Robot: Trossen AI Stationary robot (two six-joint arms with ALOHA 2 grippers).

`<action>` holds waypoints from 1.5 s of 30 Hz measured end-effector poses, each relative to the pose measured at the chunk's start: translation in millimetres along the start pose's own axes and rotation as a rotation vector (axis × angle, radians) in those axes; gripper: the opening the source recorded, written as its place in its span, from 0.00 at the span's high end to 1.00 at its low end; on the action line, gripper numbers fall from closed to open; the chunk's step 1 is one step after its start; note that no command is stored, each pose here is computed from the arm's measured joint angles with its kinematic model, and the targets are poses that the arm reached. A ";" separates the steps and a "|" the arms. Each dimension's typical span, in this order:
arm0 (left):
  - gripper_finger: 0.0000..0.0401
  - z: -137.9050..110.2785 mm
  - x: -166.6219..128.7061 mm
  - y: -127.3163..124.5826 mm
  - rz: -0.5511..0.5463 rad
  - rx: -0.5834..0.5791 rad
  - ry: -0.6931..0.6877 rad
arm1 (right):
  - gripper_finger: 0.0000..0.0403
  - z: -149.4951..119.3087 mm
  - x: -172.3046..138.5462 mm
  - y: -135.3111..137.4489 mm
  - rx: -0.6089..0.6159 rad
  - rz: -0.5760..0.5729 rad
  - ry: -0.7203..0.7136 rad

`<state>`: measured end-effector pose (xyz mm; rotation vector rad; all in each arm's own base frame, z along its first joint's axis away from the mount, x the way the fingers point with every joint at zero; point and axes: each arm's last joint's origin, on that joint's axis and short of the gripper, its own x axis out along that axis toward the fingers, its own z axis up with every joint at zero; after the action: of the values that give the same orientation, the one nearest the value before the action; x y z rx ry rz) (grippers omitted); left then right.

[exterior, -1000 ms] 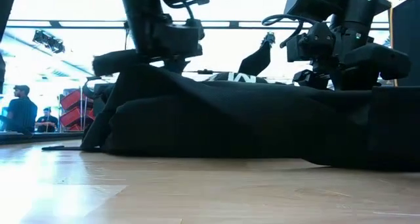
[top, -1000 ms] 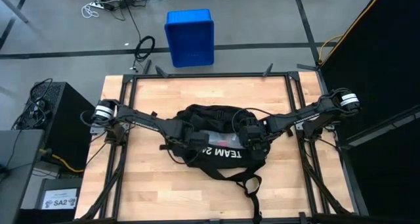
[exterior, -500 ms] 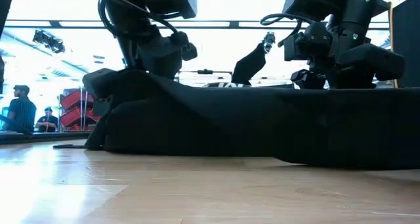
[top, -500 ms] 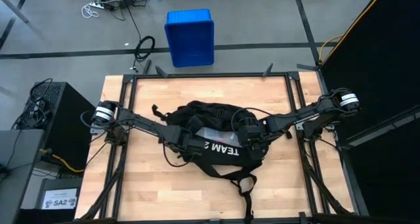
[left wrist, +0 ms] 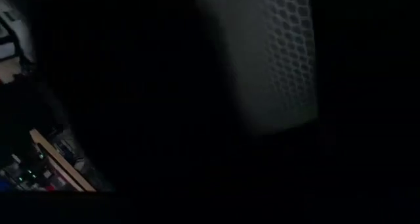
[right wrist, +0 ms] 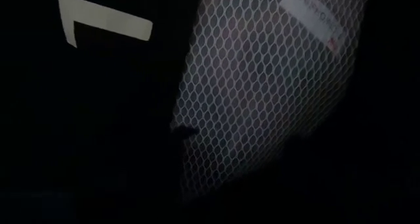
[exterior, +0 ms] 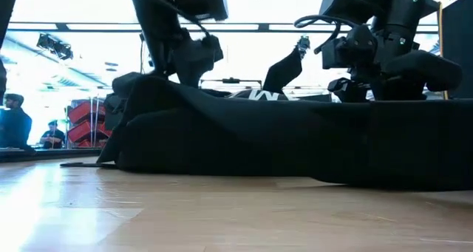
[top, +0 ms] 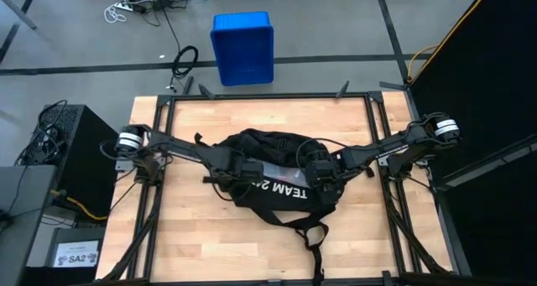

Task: Unpack backpack
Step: Remove the zip bag from the backpack

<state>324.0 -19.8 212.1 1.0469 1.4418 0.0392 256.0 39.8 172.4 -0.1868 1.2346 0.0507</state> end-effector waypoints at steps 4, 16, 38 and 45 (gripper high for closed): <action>0.64 -5.7 2.0 2.4 -0.054 -0.020 -0.004 | 0.40 0.4 -3.1 1.0 -0.009 -0.001 0.022; 0.64 -17.5 34.3 3.8 -0.162 -0.138 -0.057 | 0.44 5.0 -11.7 -0.8 -0.003 -0.038 0.052; 0.64 1.8 30.9 0.1 -0.173 -0.054 -0.289 | 0.42 12.0 -9.9 -4.8 0.001 -0.018 -0.029; 0.64 13.2 21.8 -5.1 -0.163 -0.034 -0.371 | 0.45 13.3 -9.8 -6.1 0.003 -0.015 -0.043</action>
<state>336.3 -17.1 189.5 0.8531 1.1783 -0.2359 266.1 36.6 186.5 -0.1914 1.1903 0.0400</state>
